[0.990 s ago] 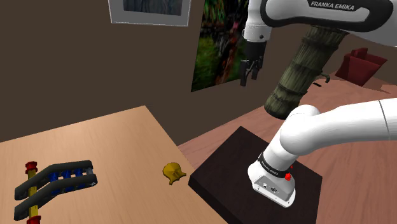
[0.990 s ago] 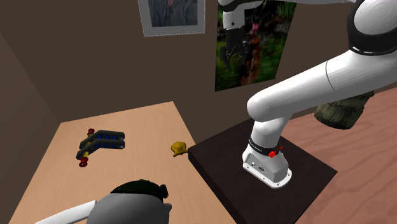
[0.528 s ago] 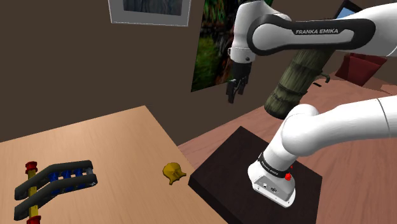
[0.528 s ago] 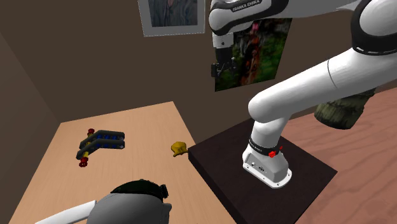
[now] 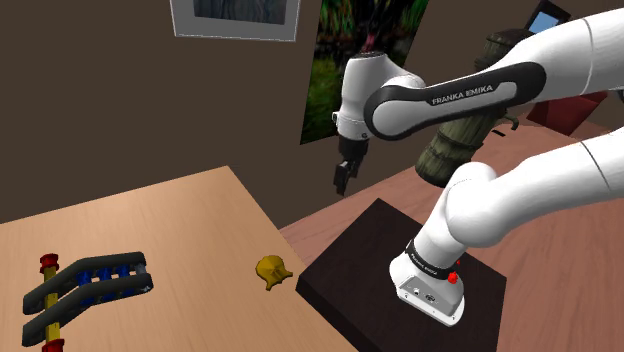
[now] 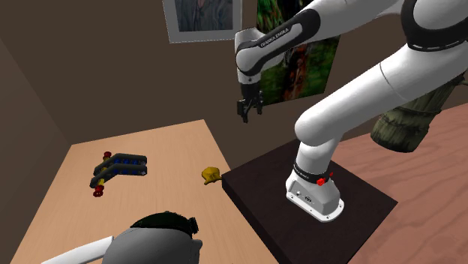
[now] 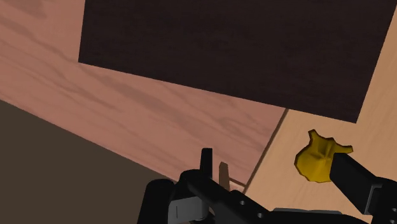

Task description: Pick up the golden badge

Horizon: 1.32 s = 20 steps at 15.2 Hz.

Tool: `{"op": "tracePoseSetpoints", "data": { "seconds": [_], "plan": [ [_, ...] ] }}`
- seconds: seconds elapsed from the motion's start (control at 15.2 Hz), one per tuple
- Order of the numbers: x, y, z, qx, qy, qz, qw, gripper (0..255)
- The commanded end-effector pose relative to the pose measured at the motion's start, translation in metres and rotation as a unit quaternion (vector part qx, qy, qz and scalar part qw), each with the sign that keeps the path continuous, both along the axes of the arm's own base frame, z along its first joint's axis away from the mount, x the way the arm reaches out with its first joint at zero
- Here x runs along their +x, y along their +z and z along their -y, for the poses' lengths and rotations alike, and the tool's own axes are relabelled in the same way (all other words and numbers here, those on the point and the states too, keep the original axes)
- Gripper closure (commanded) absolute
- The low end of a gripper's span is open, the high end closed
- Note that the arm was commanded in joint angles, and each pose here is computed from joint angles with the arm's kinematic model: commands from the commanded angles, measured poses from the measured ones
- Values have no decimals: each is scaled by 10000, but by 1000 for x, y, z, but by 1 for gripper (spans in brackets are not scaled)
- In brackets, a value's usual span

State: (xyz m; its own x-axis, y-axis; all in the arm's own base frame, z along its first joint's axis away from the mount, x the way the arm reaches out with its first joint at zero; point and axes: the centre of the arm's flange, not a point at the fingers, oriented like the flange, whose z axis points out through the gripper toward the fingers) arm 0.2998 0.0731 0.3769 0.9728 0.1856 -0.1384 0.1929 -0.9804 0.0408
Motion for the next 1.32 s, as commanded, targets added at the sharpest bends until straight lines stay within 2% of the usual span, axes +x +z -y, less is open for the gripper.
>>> {"op": "tracePoseSetpoints", "data": {
  "seconds": [0.0, 0.59, 0.92, 1.25],
  "plan": [
    [2, -22, -12, 25, 184, 50, 9998, 0],
    [3, -121, -75, 121, 995, 223, 9947, 0],
    [0, -176, -111, 174, 1442, 318, 9889, 0],
    [-4, -230, -148, 226, 1887, 413, 9809, 0]
  ]
}}
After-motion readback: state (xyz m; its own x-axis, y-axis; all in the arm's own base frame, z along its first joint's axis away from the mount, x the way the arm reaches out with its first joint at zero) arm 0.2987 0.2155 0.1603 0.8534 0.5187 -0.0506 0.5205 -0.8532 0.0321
